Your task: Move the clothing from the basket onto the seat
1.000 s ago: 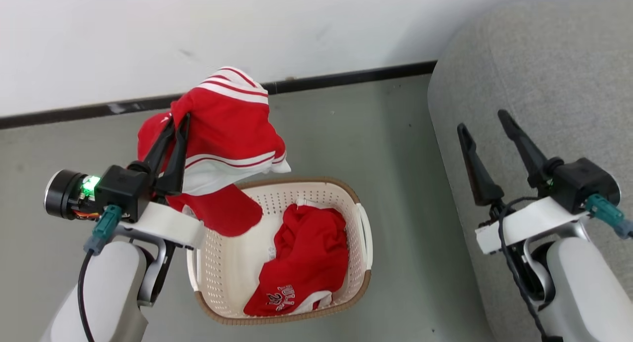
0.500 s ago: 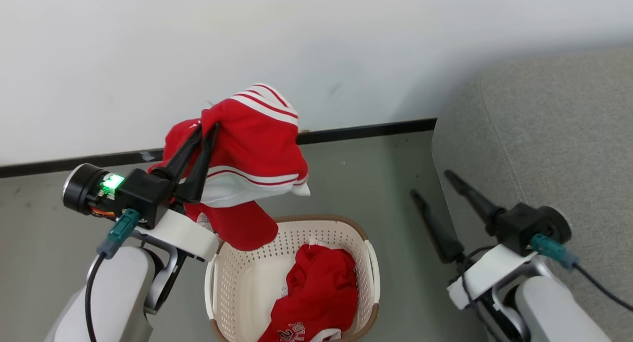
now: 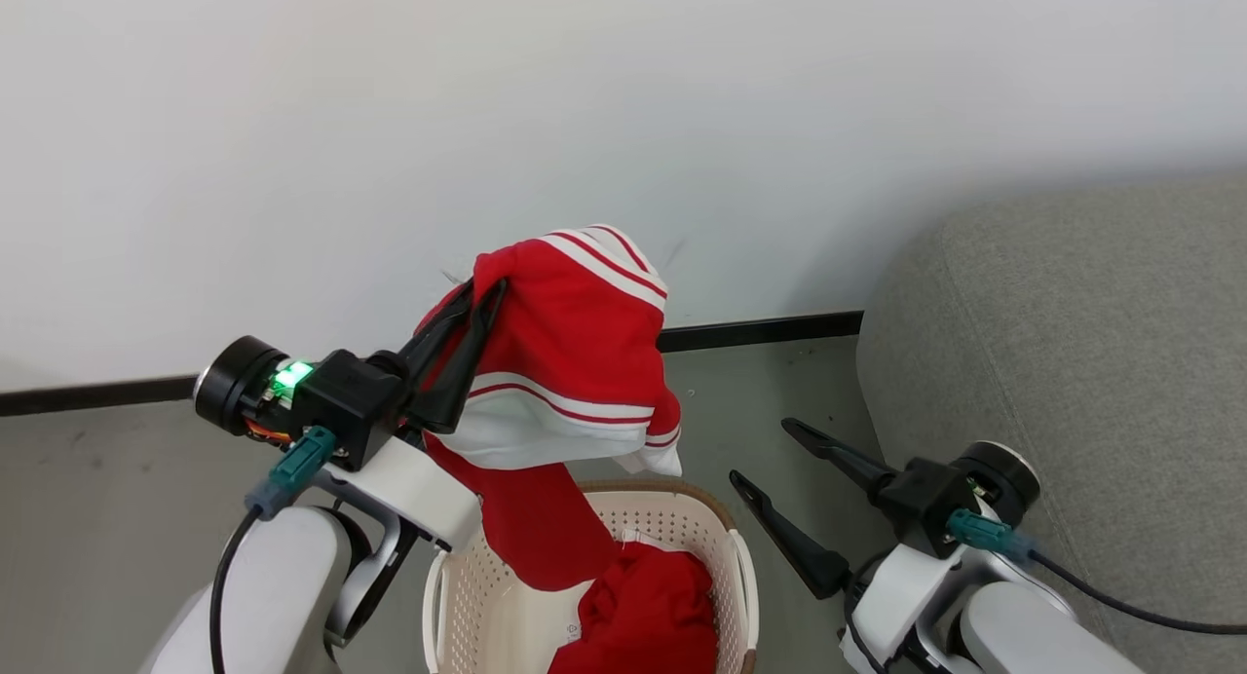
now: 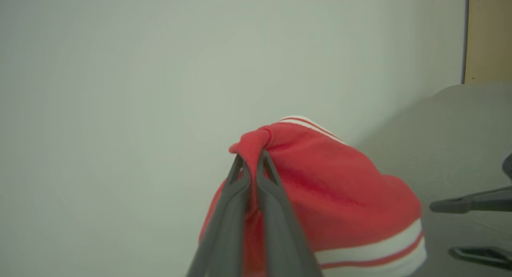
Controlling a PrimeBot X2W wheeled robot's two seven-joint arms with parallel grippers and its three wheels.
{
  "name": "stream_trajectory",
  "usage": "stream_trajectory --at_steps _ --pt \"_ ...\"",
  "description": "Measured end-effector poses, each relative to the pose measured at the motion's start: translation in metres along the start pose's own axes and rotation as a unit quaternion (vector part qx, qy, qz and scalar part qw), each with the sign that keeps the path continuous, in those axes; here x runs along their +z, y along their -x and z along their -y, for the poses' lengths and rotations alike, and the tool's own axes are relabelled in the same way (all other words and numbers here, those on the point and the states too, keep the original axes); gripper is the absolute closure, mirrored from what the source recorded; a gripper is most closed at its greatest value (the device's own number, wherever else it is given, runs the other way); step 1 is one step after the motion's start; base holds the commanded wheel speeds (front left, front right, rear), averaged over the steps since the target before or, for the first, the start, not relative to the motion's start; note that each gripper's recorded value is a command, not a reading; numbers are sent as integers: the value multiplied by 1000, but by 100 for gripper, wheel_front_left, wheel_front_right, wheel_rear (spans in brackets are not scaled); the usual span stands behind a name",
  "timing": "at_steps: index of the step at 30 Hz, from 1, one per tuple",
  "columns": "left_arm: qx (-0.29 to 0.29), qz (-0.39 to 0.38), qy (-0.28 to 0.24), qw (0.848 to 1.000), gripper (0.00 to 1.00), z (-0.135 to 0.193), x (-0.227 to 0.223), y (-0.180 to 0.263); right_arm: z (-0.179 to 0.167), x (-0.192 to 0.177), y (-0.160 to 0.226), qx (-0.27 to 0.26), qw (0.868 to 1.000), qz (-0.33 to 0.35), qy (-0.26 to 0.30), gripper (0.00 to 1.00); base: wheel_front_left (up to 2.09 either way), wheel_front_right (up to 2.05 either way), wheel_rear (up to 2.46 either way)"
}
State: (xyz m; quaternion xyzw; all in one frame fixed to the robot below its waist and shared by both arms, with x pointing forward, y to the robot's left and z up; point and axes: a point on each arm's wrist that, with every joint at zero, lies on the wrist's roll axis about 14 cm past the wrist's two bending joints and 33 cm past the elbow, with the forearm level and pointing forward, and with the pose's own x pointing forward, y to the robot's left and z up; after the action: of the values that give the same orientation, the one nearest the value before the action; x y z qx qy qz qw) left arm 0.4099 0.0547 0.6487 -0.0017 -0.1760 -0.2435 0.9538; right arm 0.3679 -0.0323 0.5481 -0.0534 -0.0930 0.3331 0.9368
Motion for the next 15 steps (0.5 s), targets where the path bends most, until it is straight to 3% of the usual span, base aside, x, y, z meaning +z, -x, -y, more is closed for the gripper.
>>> stream_trajectory --at_steps 15 --pt "-23 15 5 1000 100 25 31 12 -35 -1 -15 79 996 -22 38 0 0 0 0"
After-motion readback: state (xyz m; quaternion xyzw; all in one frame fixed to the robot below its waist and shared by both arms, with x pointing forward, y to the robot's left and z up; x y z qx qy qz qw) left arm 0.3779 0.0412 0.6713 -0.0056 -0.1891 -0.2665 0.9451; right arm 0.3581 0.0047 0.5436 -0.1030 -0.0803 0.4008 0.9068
